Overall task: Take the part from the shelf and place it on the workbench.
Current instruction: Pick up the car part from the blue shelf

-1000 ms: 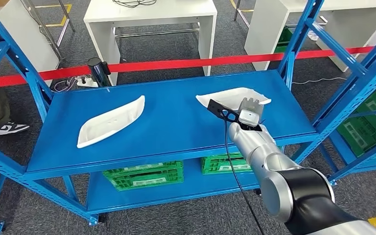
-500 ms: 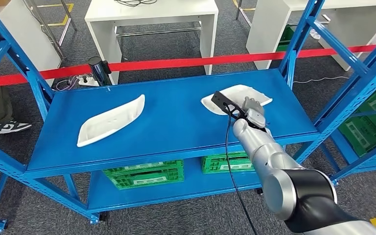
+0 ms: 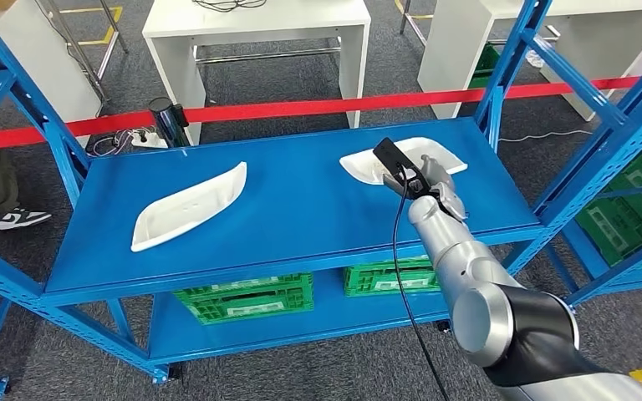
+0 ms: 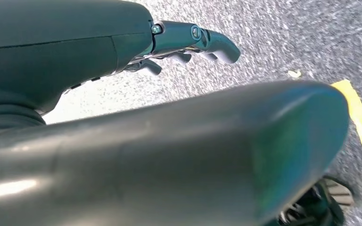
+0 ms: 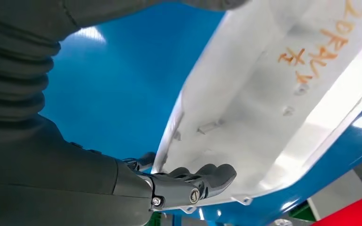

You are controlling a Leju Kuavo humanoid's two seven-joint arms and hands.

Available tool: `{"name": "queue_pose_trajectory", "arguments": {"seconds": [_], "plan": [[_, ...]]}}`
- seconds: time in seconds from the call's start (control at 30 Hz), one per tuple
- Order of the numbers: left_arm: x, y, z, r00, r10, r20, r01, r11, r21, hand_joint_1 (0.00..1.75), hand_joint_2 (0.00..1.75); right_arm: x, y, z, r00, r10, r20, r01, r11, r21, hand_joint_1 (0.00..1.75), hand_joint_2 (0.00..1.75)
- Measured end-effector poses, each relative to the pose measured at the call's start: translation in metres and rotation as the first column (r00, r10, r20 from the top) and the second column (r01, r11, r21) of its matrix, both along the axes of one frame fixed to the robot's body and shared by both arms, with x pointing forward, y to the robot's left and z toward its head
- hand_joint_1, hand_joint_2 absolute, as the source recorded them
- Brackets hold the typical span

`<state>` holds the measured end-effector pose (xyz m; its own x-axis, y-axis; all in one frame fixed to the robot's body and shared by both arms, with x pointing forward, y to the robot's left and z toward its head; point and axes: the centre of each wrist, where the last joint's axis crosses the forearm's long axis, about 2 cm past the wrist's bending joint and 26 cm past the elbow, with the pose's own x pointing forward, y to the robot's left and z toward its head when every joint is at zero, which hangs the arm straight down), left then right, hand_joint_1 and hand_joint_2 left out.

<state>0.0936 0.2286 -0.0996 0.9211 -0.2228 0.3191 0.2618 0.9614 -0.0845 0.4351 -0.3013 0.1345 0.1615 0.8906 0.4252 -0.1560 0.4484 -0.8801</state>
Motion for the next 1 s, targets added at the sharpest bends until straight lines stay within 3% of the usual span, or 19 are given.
{"name": "queue_pose_trajectory", "arguments": {"seconds": [0.2,0.33,0.7,1.0], "plan": [[0.0007,0.0003,0.0001,1.000,0.000,0.002,0.000,1.000,0.001,0.00,0.00,-0.0005,-0.0018,-0.0007,1.000,0.007,-0.005,-0.007,1.000,-0.015,0.00,0.00],[0.0004,0.0004,0.0000,1.000,-0.001,0.000,0.001,1.000,0.001,0.00,1.75,-0.0019,-0.0024,-0.0028,1.000,0.006,0.001,-0.006,1.000,-0.027,0.00,0.00],[0.0004,0.0016,-0.0001,1.000,-0.007,0.021,0.007,1.000,-0.001,0.00,1.75,-0.0002,-0.0033,0.0002,0.989,0.092,0.120,-0.105,0.989,0.105,0.00,0.00],[-0.0017,0.0030,-0.0007,1.000,-0.002,0.022,0.002,1.000,-0.001,0.00,1.75,0.0005,-0.0046,0.0008,0.984,0.065,0.168,-0.113,0.949,0.294,0.00,0.00]]}}
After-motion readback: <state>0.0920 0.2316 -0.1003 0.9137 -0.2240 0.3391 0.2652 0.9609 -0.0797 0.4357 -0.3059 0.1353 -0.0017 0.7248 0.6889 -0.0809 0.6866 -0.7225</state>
